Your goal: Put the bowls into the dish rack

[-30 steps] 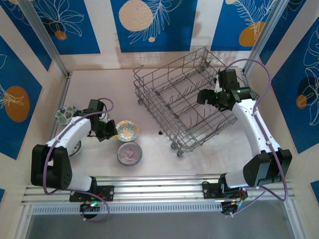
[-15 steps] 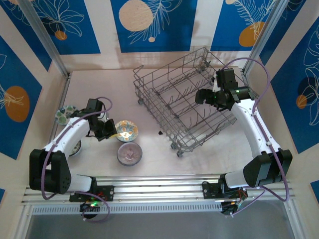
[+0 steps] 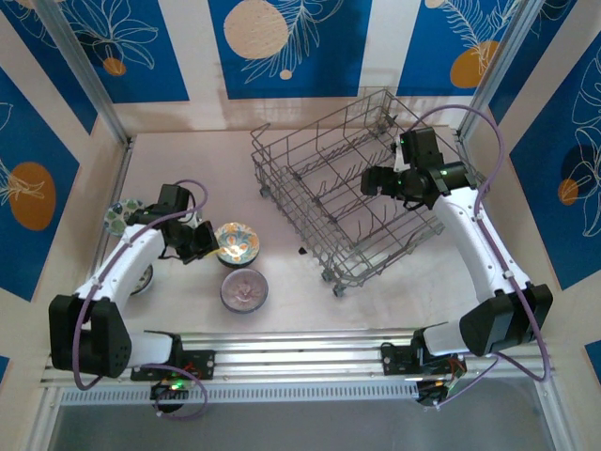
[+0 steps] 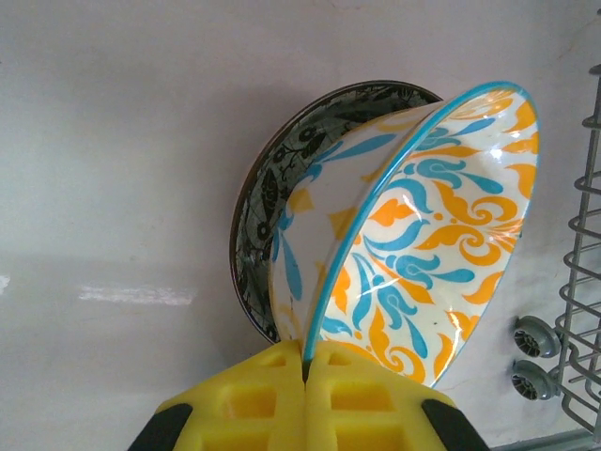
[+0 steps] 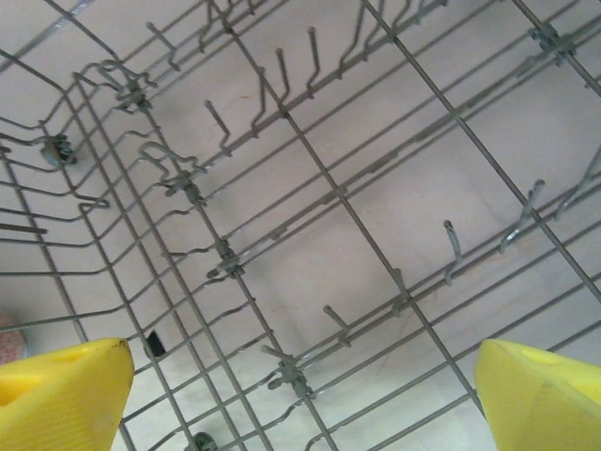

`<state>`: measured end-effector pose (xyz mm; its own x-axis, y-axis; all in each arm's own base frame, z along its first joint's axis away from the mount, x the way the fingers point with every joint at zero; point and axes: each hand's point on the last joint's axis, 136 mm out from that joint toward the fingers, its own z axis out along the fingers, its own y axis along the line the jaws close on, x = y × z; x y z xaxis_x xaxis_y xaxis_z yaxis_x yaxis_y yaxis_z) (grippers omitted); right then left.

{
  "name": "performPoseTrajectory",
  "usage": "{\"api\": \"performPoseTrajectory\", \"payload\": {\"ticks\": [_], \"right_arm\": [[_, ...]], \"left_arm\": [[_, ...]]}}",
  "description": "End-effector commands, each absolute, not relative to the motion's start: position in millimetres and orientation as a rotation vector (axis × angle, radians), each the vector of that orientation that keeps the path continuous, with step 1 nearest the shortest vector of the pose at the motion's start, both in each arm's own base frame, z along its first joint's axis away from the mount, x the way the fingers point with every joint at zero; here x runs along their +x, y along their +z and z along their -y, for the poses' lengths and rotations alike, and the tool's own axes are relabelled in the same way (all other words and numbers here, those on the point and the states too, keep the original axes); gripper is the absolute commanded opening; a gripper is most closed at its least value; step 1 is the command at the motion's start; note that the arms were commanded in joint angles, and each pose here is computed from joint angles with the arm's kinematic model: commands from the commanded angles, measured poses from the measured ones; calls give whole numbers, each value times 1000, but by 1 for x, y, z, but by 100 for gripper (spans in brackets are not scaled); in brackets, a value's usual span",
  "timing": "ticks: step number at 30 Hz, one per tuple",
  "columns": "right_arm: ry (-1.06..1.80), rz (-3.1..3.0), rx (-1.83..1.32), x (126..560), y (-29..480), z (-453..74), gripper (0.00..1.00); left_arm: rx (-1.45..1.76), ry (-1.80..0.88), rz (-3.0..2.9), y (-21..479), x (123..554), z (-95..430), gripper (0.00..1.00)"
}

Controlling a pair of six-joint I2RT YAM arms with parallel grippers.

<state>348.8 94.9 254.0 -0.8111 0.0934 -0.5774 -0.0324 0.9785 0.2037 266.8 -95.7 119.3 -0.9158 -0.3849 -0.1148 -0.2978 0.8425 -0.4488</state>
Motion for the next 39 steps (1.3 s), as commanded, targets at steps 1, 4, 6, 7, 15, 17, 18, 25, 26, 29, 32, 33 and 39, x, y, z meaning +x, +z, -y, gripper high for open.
{"api": "performPoseTrajectory", "payload": {"ticks": [1,4,6,7,15,17,18,25,26,29,32,33,39], "right_arm": [[337,-2422,-59,342,288,-115,92],[423,-2381,-172,336,307,-144,88],[466,-2363,-252,330,317,-166,85],[482,-2358,-289,327,321,-176,84],[619,-2364,-532,312,324,-258,77],[630,-2376,-593,308,319,-277,76],[637,-2378,-615,306,319,-286,75],[693,-2391,-746,289,310,-339,71],[699,-2392,-752,288,310,-344,71],[731,-2401,-760,287,306,-356,68],[735,-2429,-751,288,297,-361,65],[735,-2435,-749,288,295,-362,65],[773,-2454,-731,290,291,-369,59]], "left_arm": [[-493,-703,-2744,145,275,100,0],[-467,-722,-2717,155,276,102,0],[-446,-740,-2696,164,277,103,0],[-440,-747,-2689,167,277,104,0],[-387,-823,-2607,201,281,108,0],[-372,-841,-2579,213,282,109,0],[-362,-850,-2568,217,282,109,0],[-299,-896,-2481,257,278,112,0],[-290,-899,-2473,261,277,112,0],[-270,-921,-2441,276,274,114,0],[-256,-941,-2415,288,271,116,0],[-254,-946,-2409,290,271,116,0],[-227,-989,-2371,305,266,121,0]]}}
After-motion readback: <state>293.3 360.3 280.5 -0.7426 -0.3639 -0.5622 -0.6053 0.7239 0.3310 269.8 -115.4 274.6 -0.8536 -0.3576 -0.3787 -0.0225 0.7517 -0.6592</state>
